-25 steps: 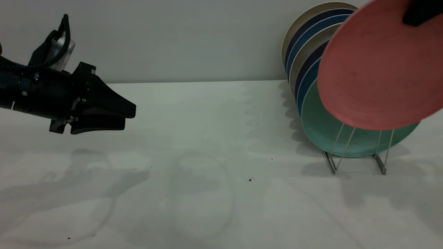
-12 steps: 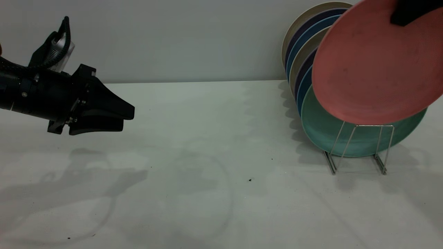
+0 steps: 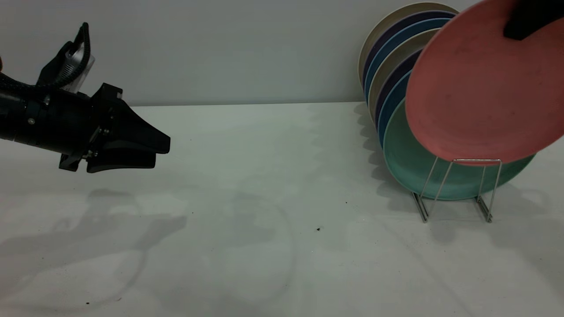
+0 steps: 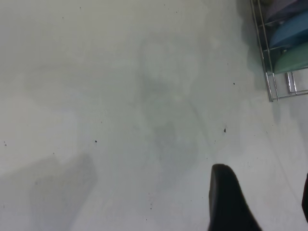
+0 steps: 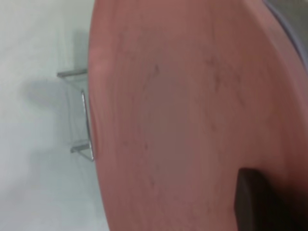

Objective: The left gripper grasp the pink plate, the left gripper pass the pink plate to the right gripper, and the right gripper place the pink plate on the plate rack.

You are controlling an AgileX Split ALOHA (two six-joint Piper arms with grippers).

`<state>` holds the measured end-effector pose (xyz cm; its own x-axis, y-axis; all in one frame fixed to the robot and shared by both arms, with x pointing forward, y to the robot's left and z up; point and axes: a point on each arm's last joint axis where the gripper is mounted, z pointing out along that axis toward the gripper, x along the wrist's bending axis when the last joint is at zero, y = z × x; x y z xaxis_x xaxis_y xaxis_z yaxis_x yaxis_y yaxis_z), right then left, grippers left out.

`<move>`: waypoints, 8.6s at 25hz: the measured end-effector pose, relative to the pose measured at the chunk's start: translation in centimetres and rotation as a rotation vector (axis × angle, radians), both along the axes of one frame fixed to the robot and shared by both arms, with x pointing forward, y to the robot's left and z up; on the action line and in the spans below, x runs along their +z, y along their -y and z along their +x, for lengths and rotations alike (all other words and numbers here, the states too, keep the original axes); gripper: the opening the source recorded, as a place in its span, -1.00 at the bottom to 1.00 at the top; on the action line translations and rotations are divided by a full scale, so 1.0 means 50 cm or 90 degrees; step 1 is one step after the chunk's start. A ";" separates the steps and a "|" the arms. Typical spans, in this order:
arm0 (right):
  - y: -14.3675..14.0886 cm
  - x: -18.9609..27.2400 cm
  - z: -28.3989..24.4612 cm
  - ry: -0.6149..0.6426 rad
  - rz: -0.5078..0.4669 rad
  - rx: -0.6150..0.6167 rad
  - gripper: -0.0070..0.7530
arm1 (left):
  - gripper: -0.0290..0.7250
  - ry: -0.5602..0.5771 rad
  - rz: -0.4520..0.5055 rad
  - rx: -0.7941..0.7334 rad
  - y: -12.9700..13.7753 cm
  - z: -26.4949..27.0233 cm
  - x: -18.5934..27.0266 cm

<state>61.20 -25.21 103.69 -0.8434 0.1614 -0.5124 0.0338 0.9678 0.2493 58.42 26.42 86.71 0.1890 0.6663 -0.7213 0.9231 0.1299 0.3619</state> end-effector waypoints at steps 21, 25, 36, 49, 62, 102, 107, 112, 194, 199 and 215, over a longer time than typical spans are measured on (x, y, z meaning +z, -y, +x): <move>-0.006 -0.006 -0.012 -0.056 0.037 -0.021 -0.49 | 0.16 0.000 0.016 0.009 -0.004 0.002 -0.003; -0.010 -0.005 -0.013 -0.060 0.060 -0.028 -0.44 | 0.16 0.000 0.016 0.010 -0.004 0.002 -0.003; -0.013 -0.009 -0.023 -0.099 0.066 -0.022 -0.35 | 0.16 0.000 0.018 0.010 -0.004 0.002 -0.004; -0.020 -0.009 -0.029 -0.128 0.100 -0.034 -0.13 | 0.16 0.000 0.018 0.010 -0.004 0.002 -0.004; -0.021 -0.010 -0.030 -0.158 0.147 -0.119 0.11 | 0.16 -0.008 0.020 0.021 -0.006 0.003 -0.005; 0.047 0.175 -0.378 -0.211 0.321 -0.697 0.11 | 0.16 0.088 0.399 0.062 -0.072 -0.207 0.411; 0.056 0.170 -0.491 -0.164 0.359 -0.678 0.11 | 0.21 0.115 0.399 0.047 -0.062 -0.279 0.457; 0.064 0.152 -0.577 -0.115 0.388 -0.654 0.11 | 0.30 0.119 0.399 0.039 -0.053 -0.357 0.445; 0.088 0.003 -0.762 0.127 0.540 -0.636 0.11 | 0.34 0.263 0.486 0.282 -0.065 -0.719 0.332; 0.088 0.003 -0.762 0.126 0.540 -0.636 0.11 | 0.34 0.268 0.484 0.286 -0.065 -0.724 0.331; 0.088 0.003 -0.762 0.126 0.540 -0.636 0.11 | 0.34 0.267 0.484 0.285 -0.065 -0.724 0.331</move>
<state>23.11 -29.59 103.83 -0.0984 0.9941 -0.0452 0.5292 0.0907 0.8436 22.22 29.66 103.25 -0.0521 0.9986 -0.0010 0.6217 0.0333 0.7825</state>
